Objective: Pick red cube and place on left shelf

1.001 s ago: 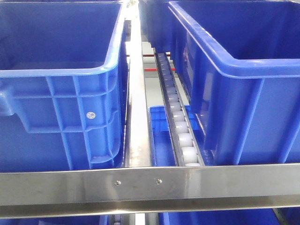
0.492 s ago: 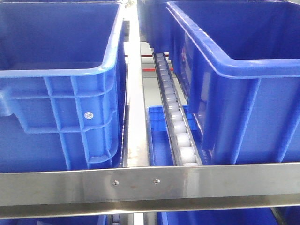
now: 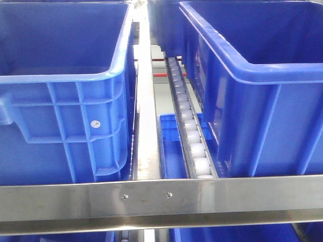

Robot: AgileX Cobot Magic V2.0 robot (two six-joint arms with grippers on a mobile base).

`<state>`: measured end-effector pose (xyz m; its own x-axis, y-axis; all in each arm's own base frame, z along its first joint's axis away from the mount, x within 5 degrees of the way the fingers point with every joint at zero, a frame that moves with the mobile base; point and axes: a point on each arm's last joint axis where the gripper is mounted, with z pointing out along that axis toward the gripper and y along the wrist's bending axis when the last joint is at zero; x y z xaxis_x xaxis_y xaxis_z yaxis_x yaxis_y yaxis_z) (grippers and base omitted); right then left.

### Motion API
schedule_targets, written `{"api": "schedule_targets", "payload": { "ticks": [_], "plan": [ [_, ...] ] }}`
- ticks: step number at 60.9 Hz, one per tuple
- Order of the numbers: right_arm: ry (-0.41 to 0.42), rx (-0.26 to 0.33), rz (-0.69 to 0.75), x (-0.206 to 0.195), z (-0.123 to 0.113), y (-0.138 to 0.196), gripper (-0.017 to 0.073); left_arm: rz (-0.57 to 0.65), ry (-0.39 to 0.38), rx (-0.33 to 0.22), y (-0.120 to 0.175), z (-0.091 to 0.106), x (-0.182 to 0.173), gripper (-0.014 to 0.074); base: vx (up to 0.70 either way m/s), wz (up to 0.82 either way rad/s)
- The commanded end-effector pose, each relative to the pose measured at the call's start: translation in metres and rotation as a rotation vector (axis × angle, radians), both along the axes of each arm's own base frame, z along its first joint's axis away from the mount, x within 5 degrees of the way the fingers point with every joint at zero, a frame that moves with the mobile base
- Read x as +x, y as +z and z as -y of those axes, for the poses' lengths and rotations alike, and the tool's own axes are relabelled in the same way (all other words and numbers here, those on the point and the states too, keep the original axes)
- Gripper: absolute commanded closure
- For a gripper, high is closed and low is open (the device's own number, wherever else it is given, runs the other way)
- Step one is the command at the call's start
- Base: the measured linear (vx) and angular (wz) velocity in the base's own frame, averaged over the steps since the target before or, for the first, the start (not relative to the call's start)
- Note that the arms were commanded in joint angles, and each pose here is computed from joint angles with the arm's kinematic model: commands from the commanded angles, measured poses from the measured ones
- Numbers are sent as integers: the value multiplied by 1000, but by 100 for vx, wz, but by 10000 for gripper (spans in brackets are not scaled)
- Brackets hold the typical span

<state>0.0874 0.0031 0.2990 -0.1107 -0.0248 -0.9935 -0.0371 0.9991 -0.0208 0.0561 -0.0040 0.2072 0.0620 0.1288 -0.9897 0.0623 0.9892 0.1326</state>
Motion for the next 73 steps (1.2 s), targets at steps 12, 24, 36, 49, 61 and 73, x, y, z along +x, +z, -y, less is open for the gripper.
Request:
{"api": "schedule_targets", "payload": {
  "ticks": [12, 24, 36, 49, 61, 73],
  "plan": [
    [-1, -12, 171, 0, 0, 22, 503, 60, 1, -8, 0, 0, 1, 488, 0, 0],
    [-2, -12, 186, 0, 0, 22, 503, 60, 1, -8, 0, 0, 1, 488, 0, 0],
    [-3, -8, 302, -18, 1, -2, 503, 60, 1, -8, 0, 0, 1, 488, 0, 0],
    [-3, -4, 397, -36, 1, -47, 503, 60, 1, -8, 0, 0, 1, 488, 0, 0],
    [-3, -4, 358, -36, 1, -71, 503, 60, 1, -8, 0, 0, 1, 488, 0, 0],
    [-2, -7, 287, -34, 1, -80, 503, 60, 1, -8, 0, 0, 1, 488, 0, 0]
  ]
}}
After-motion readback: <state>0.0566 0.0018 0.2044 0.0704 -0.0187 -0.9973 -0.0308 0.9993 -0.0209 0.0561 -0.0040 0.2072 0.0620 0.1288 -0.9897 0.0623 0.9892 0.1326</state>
